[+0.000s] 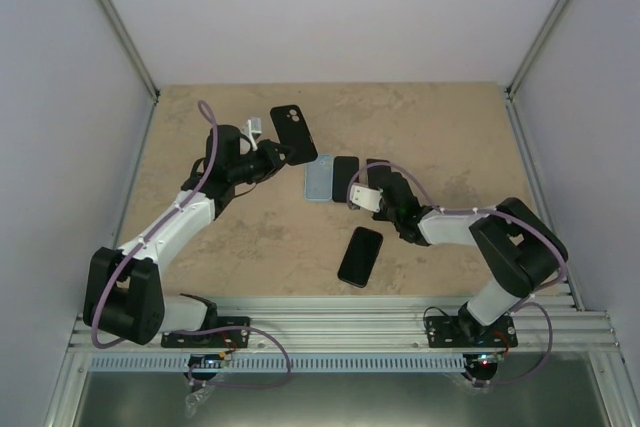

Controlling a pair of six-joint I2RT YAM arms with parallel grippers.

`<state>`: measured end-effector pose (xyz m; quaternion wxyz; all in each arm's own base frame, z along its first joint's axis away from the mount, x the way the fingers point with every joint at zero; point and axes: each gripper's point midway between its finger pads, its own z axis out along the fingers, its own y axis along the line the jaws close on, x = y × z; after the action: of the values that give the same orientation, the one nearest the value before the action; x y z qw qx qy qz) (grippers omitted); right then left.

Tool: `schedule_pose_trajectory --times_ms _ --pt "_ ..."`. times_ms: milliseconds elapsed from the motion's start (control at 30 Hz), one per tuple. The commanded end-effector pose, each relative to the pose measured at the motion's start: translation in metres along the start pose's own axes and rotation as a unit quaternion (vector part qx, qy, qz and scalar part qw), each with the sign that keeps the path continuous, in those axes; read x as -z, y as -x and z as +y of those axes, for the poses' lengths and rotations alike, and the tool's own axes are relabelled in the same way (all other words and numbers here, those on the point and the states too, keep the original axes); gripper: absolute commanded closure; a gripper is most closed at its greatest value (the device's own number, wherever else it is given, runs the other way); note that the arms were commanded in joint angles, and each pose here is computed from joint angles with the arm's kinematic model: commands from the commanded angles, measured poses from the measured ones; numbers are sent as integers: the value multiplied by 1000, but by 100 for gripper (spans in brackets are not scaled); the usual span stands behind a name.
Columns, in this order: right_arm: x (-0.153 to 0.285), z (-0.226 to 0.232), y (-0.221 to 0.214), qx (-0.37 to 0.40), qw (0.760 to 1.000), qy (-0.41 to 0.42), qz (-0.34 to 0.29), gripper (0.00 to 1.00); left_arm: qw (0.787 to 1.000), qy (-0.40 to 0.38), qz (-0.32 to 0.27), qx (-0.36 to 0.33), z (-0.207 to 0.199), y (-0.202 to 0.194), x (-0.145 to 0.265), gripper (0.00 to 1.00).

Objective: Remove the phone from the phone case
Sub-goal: Place the phone at the center of the board.

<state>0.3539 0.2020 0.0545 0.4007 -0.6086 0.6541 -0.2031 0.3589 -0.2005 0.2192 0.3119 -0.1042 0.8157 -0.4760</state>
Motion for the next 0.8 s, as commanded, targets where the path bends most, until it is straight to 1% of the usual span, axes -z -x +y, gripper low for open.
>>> schedule_pose_trajectory --times_ms 0,467,767 --pt "-6 -1 7 -13 1000 -13 -15 75 1000 -12 -7 -4 -7 7 0 100" --pt "-19 8 5 -9 1000 -3 -12 74 1000 -5 -7 -6 -3 8 1 100" --pt "-18 22 -2 -4 1000 28 -7 73 1000 3 -10 -11 0 9 1 100"
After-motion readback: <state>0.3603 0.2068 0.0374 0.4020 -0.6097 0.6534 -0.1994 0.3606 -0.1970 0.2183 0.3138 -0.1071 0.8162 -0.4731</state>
